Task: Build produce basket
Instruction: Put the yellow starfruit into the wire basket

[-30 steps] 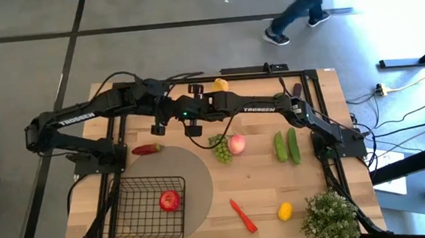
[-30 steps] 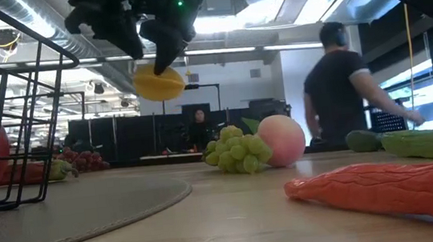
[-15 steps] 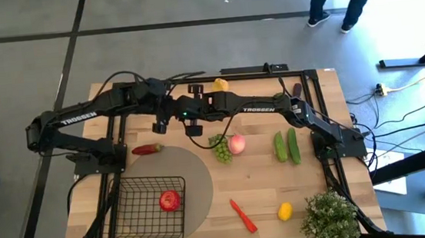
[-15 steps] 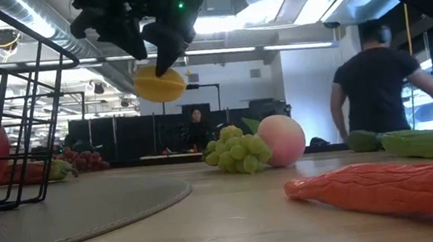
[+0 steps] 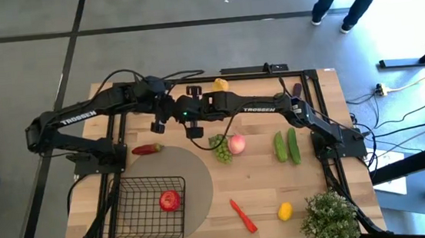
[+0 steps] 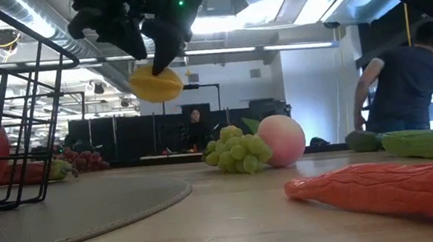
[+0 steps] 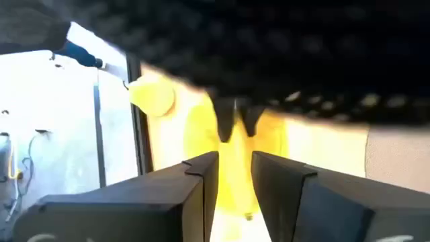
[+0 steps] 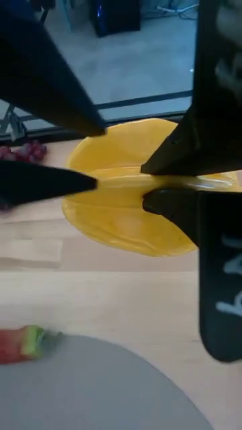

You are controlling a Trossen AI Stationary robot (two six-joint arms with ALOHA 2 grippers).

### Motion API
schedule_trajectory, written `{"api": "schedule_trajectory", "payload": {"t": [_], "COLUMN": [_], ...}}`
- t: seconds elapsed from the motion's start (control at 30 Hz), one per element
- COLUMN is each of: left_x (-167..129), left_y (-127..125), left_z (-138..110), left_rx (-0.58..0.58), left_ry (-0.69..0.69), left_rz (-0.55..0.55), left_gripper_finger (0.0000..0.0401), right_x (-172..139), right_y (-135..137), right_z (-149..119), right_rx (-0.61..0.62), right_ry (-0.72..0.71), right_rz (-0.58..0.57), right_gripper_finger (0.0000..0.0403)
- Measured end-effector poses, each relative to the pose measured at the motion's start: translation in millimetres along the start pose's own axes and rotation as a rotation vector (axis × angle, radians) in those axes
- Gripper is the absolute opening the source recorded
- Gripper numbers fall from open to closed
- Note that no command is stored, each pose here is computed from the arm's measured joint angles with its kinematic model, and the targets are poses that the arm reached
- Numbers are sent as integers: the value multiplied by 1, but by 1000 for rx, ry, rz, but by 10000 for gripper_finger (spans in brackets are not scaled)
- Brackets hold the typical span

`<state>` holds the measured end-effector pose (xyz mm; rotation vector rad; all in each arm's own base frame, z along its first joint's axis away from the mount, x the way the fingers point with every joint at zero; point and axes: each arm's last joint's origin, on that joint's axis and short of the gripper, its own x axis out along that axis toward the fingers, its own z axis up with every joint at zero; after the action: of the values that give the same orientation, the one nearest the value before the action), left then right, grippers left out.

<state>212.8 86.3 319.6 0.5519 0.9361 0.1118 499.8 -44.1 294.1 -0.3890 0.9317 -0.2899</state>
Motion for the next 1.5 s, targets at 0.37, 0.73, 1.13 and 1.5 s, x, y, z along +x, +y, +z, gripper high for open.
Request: {"api": "schedule_trajectory", "payload": {"t": [0.37, 0.73, 1.13, 1.5], "left_x": [-1, -18, -58, -55], "left_y": [-2, 0, 7, 10], "left_z": [0, -8, -25, -25], "left_rx": [-18, -58, -283, -340], "left_ry": [-21, -15, -184, -233], "left_rz": [-37, 19, 35, -40], "left_gripper_finger": [80, 80, 80, 80], "right_x": [-7, -14, -21, -22], "right_y": [-2, -5, -10, -12], "right_z": [1, 3, 8, 14], "right_rx": [2, 11, -24, -66], "right_ry": [-9, -29, -69, -132], "right_rz": [5, -4, -19, -43], "right_gripper_finger": [2, 2, 1, 1]}}
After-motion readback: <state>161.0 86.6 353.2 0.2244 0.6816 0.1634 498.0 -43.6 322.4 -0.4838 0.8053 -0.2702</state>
